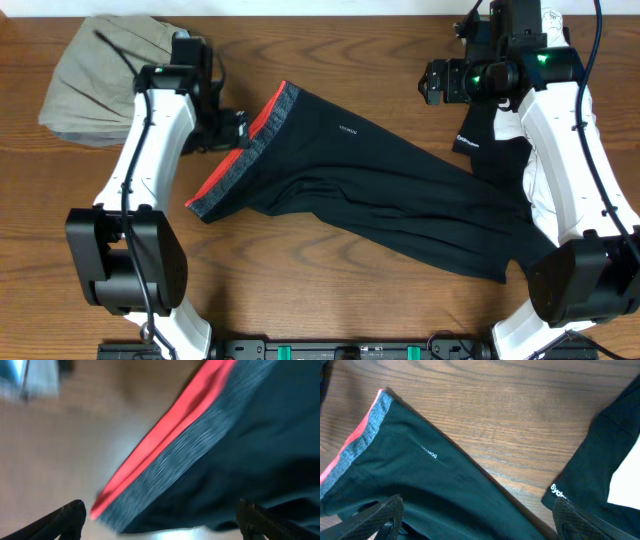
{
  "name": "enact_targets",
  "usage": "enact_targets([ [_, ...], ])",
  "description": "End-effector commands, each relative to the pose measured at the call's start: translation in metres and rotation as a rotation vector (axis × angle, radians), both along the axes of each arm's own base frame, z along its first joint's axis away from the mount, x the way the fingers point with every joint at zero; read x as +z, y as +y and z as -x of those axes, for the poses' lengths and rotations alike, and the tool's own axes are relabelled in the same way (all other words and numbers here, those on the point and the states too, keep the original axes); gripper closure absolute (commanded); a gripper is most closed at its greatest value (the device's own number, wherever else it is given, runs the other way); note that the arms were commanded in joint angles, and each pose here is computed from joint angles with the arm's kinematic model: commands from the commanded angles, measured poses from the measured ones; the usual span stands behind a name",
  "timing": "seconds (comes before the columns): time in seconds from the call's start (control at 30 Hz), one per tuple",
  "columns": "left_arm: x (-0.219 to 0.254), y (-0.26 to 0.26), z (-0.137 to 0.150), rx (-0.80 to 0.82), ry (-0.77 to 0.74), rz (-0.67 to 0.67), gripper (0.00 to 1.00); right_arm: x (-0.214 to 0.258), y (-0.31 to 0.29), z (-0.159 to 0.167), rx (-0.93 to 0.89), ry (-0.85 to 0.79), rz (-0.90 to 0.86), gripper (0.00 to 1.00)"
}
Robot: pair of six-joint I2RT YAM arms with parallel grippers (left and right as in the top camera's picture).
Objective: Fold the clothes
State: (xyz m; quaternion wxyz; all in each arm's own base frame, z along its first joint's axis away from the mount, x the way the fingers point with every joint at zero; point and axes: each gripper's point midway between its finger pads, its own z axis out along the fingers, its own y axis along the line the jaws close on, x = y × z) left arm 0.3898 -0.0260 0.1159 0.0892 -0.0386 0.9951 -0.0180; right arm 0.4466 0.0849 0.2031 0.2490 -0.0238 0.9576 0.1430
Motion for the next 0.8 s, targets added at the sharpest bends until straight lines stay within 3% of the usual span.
enact_targets([
  [0.0, 0.023, -0.020, -0.026, -0.088, -0.109, 0.049, 0.02, 0.004, -0.006, 0.002, -0.010, 0.005, -0.037, 0.06],
  [0.37, 0.063, -0.047, -0.083, -0.183, -0.329, 0.085, 0.01, 0.043, -0.054, 0.030, -0.117, -0.024, -0.041, 0.02],
  [0.77, -0.013, -0.090, -0.137, -0.402, -0.261, 0.082, 0.01, 0.052, -0.071, 0.061, -0.137, 0.019, -0.023, 0.01],
])
